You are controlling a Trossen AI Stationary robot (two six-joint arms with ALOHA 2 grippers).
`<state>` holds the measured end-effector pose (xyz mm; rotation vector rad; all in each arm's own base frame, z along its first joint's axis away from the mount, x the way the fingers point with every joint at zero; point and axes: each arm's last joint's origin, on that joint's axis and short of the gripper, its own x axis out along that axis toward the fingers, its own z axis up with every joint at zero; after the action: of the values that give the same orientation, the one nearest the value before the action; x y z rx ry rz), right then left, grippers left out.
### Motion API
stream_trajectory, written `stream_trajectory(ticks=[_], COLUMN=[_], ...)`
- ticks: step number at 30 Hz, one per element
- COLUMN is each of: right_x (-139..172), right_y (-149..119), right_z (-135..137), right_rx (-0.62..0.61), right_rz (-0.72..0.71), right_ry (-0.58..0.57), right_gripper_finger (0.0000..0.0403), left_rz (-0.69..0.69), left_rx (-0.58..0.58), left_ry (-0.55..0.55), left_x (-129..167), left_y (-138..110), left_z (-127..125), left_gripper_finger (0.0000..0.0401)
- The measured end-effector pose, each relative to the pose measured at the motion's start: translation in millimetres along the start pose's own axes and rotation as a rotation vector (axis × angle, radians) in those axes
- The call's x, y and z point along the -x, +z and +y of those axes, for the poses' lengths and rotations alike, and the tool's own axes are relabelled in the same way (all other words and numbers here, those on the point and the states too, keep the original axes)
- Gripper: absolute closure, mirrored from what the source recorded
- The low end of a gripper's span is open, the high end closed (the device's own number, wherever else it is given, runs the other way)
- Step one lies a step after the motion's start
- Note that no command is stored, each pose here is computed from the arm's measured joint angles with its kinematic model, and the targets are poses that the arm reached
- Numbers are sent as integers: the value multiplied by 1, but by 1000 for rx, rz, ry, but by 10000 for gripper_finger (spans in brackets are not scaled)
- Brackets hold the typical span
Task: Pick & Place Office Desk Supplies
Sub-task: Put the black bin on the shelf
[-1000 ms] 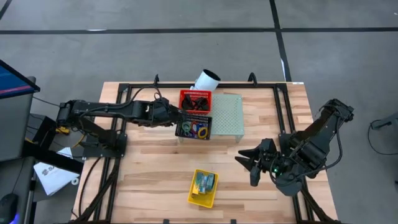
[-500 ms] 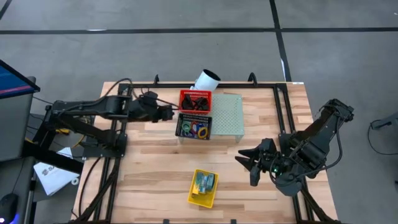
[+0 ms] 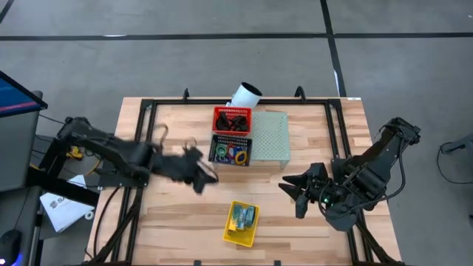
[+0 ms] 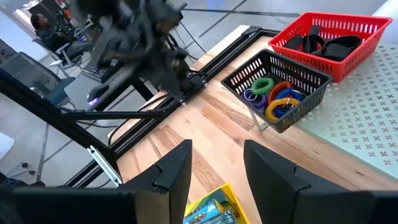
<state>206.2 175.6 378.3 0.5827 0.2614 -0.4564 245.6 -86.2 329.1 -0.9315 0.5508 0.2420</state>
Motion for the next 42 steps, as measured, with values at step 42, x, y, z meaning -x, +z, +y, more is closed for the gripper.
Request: stream_trajectory(ticks=[42], right_x=[2], right_y=[-2], right_z=[-1], right_rx=[-30], right_rz=[17], right_ry=[-3], right_gripper_finger=[260], left_rz=[-505], left_rx=[-316], left_ry=[400], left_x=[-137], left_y=[-30], left_z=[14], left_gripper_finger=[401])
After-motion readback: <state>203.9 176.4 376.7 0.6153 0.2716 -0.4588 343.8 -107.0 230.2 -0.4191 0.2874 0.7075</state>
